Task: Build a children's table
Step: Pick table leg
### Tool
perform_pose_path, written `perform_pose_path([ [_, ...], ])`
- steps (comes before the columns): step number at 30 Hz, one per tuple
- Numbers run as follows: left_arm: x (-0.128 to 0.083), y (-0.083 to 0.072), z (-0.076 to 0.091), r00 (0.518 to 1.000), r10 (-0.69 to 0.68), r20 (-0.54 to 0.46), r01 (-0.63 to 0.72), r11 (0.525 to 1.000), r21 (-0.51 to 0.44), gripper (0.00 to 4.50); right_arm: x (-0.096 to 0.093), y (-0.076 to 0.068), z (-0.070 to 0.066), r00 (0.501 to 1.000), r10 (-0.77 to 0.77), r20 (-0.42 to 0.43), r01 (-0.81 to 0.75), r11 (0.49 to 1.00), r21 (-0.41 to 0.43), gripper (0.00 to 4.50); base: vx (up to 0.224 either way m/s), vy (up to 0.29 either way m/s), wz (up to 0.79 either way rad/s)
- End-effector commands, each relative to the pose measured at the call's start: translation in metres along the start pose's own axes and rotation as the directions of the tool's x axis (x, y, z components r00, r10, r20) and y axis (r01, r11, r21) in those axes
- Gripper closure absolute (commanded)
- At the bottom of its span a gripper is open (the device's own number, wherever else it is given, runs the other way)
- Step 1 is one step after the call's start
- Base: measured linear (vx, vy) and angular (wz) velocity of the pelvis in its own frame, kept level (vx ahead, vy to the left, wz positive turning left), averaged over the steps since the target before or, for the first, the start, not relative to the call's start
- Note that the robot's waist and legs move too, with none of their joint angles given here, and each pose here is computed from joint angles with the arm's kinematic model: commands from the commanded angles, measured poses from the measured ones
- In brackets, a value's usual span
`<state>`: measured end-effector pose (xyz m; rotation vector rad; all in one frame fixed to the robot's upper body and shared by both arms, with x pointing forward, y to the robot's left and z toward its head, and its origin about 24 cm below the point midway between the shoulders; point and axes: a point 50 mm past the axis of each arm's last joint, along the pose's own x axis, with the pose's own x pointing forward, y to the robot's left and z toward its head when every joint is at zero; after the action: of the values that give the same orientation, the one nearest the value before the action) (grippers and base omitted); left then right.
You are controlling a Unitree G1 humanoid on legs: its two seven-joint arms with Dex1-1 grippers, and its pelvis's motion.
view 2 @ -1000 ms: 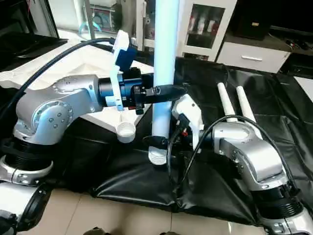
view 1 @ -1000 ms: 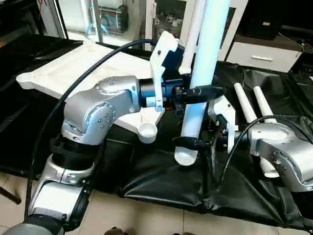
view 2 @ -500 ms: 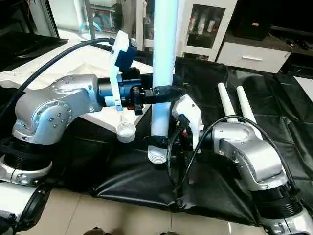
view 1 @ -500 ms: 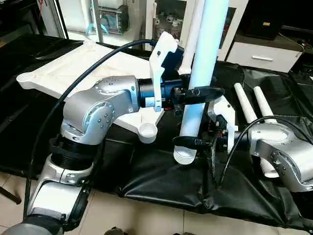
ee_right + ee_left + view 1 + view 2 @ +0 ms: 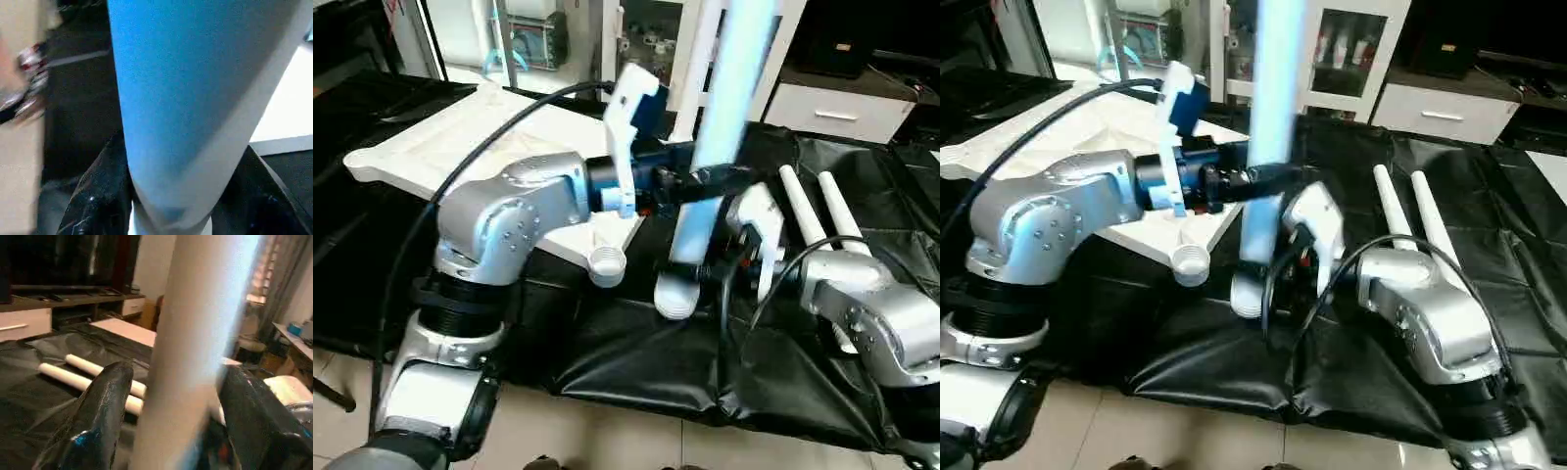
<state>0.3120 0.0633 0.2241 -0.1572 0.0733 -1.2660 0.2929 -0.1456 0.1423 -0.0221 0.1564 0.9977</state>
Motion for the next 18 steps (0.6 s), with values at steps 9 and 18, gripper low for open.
perform_pose_path([
  [9, -0.025, 0.036, -0.018, 0.945, 0.298, -0.133, -0.254, 0.929, 0.27, 0.27, -0.011, -0.031, 0.009, 0.947, -0.307, 0.095, 0.305, 0.952, 0.037, 2.64, 0.0, 0.0, 0.0],
  [18, -0.098, 0.09, -0.082, 0.642, 0.511, -0.572, -0.163, 0.82, 0.549, 0.0, -0.013, -0.014, -0.005, 0.97, -0.237, 0.051, 0.235, 0.971, 0.043, 2.64, 0.0, 0.0, 0.0],
])
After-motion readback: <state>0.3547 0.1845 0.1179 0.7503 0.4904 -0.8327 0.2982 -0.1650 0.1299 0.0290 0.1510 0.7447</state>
